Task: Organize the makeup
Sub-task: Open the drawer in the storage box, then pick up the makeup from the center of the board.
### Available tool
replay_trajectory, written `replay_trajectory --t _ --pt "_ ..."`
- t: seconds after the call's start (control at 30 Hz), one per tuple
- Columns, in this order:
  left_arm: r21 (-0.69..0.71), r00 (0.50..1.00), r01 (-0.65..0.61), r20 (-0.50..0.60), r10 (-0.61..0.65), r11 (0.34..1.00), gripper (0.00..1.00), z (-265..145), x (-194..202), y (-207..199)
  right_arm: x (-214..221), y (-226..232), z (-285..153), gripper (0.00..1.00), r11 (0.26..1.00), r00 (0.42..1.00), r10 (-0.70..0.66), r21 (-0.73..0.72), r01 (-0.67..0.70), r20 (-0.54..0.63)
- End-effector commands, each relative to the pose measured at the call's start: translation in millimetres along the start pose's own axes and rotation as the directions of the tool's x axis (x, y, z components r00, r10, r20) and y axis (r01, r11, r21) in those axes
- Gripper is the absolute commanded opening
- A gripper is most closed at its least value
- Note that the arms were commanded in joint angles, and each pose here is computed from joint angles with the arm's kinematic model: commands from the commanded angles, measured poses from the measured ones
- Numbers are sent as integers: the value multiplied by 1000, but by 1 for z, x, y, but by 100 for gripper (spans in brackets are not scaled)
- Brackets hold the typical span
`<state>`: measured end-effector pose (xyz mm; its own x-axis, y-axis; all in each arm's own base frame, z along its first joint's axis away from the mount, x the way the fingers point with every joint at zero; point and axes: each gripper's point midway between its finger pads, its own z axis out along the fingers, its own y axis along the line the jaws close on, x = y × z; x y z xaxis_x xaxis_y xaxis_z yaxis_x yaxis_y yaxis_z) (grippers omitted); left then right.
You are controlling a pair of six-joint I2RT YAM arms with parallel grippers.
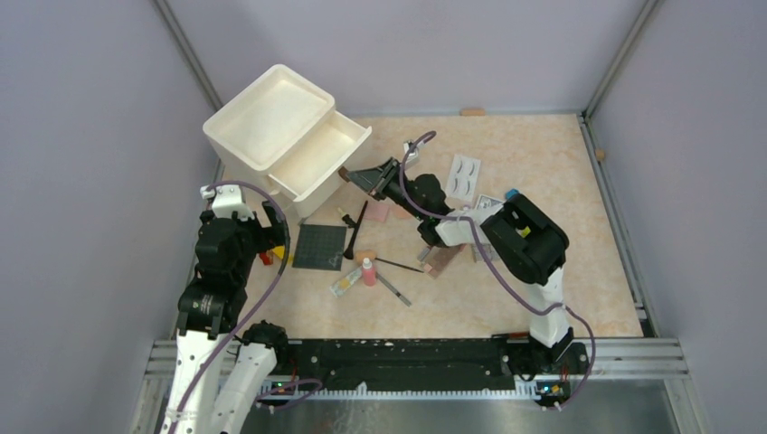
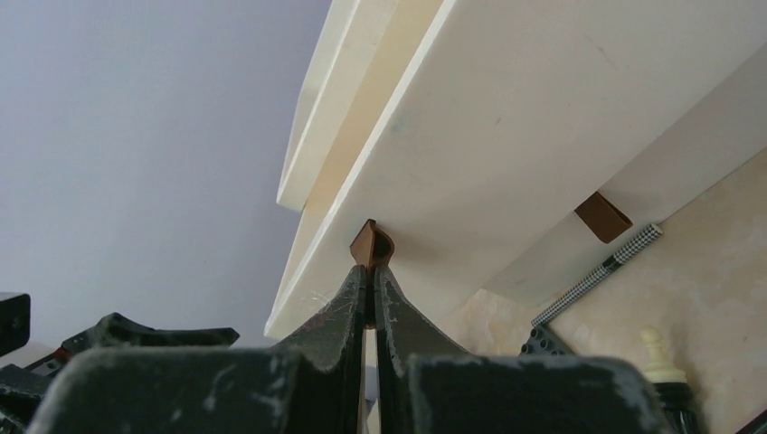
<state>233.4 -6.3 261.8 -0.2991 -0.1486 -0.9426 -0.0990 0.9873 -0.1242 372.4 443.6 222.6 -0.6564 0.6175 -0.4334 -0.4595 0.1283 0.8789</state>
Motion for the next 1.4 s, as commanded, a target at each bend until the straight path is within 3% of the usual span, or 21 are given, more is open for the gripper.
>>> replay_trajectory --t 0.0,0.2,0.53,0.77,0.97,1.2,1.37 --pt "7 999 7 45 -7 1000 99 3 -9 -1 -18 37 -11 0 996 998 -50 -72 53 43" --pt "7 999 7 46 -7 1000 99 3 -10 -1 -17 35 -15 1 996 998 -52 -67 54 33" --pt "4 999 7 43 -7 1000 99 4 -9 -1 -23 23 -18 46 993 993 -115 15 115 -2" --pt "2 999 8 43 -8 1000 99 4 -9 0 -34 6 -43 59 952 964 -261 149 266 -52" --pt "20 999 7 39 -8 1000 99 5 -9 -4 -35 -6 -80 65 862 899 -403 259 436 -172" --pt "259 1000 2 -28 5 966 98 8 -10 -51 -32 -16 -139 65 737 798 -503 316 597 -333" --pt "360 998 32 -63 -10 933 98 5 -12 -79 -35 -25 -176 65 677 772 -517 376 633 -369"
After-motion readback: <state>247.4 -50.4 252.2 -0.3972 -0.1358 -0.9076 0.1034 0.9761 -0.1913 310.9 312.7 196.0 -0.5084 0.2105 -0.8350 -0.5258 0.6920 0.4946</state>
